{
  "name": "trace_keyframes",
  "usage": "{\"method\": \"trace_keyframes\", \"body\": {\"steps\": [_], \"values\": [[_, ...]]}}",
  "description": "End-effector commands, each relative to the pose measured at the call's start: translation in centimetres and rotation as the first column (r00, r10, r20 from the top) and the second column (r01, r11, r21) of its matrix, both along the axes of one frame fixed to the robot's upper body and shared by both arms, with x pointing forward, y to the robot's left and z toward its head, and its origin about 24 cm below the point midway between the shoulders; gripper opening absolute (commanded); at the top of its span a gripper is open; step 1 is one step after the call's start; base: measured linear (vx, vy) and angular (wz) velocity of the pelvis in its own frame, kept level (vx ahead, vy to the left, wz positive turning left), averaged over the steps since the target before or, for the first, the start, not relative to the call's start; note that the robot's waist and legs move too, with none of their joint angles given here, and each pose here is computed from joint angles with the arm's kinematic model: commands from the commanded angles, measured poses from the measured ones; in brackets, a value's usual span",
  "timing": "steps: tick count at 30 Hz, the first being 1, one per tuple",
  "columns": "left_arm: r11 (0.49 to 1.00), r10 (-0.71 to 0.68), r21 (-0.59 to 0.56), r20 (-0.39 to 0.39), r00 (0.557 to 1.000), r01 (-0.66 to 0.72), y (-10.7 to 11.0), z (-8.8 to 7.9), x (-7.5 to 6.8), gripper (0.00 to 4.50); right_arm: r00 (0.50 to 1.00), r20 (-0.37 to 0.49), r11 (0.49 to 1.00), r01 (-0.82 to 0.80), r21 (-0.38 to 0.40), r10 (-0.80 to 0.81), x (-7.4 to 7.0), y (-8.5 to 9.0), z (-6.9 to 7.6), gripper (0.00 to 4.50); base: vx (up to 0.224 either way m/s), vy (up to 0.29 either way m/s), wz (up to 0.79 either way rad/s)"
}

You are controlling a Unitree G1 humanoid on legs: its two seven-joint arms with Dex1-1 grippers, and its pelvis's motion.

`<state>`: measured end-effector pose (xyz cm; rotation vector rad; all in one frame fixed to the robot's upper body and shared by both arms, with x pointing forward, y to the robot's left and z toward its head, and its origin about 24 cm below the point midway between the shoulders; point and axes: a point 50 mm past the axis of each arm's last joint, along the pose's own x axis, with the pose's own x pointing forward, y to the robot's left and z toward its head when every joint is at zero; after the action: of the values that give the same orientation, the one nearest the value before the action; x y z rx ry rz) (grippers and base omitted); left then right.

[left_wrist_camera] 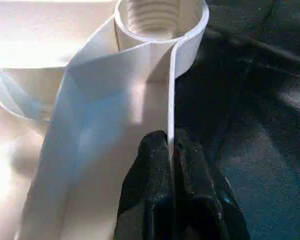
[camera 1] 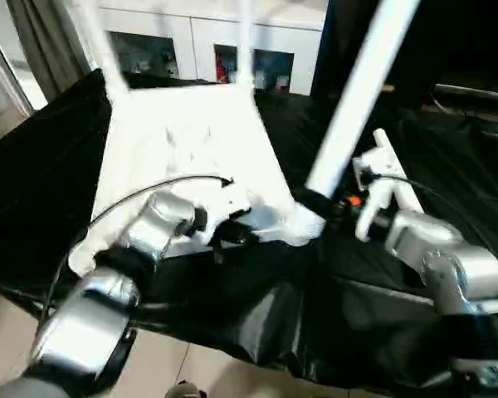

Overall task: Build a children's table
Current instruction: Insert table leg to table base

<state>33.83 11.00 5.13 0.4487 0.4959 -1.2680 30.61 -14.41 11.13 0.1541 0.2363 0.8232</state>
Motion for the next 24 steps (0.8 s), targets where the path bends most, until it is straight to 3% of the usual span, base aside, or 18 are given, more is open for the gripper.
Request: {"method": "trace_keyframes", "body": {"steps": [1, 10, 24], "values": [[0.998, 0.034, -0.044, -0.049, 0.998, -0.036, 0.0, -1.5, -1.1, 0.0, 1.0, 0.013, 1.0, 0.002, -0.011, -0.002, 0.5, 0.0, 0.2, 1.91, 0.0, 0.0, 0.0], [0.998, 0.051, -0.039, -0.039, 0.998, -0.053, 0.6, -1.4, -2.2, 0.0, 1.0, 0.01, 0.999, -0.002, -0.049, 0.003, 1.1, 0.6, -0.5, 1.91, 0.0, 0.0, 0.0], [0.99, 0.073, -0.12, -0.014, 0.997, -0.074, 0.9, -0.2, -2.7, 0.0, 1.0, -0.017, 0.989, -0.021, -0.143, 0.019, 1.7, 1.3, -1.7, 1.91, 0.0, 0.0, 0.0]]}}
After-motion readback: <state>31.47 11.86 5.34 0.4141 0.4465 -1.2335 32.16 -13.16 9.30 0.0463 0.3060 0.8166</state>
